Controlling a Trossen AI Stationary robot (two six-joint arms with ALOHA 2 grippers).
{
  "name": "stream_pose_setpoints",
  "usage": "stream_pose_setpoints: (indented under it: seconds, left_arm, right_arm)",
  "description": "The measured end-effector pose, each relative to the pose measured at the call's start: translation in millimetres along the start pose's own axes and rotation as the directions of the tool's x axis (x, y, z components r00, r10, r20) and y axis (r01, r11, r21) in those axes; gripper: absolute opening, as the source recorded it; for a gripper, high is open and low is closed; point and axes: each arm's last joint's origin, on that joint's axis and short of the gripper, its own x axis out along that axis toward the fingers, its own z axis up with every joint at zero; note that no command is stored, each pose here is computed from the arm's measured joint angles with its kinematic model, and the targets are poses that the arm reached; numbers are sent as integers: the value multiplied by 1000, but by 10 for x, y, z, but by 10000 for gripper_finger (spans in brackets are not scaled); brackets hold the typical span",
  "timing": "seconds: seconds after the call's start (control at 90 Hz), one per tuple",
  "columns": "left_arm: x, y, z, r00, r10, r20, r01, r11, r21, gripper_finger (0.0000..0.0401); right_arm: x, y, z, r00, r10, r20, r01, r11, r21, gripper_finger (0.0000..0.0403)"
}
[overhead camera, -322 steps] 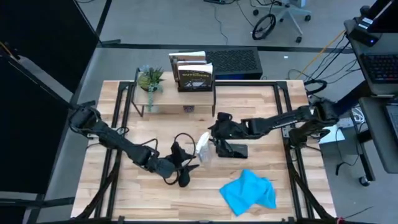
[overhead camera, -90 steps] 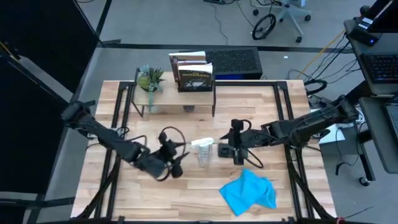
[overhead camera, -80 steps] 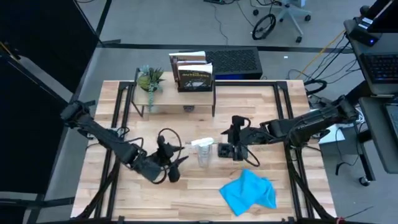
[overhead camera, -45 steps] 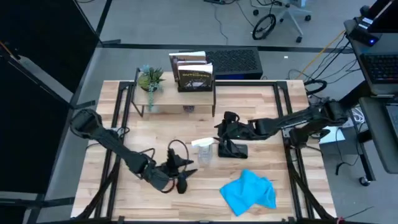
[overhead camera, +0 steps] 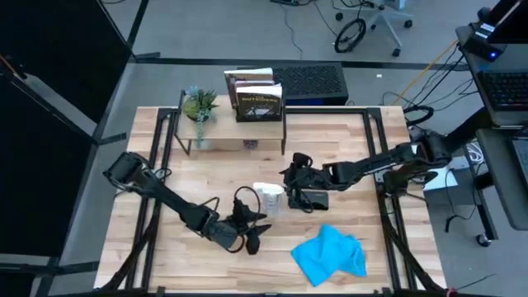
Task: Apply microfiber cloth
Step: Spray the back of the black cellphone using the transparent spray bottle
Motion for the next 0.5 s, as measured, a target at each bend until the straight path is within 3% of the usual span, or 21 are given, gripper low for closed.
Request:
stream_pose_setpoints:
  seconds: [0.233,0.5]
  left_arm:
    - [-47,11,-5,1000,23,-19,-22,999,35,178]
    - [-287,-97,-59,997,-20,-77,27,996,85,178]
  right_arm:
    - [-56,172,-29,999,42,-8,-42,999,18,214]
    - [-94,302,-49,995,99,-10,-98,993,67,215]
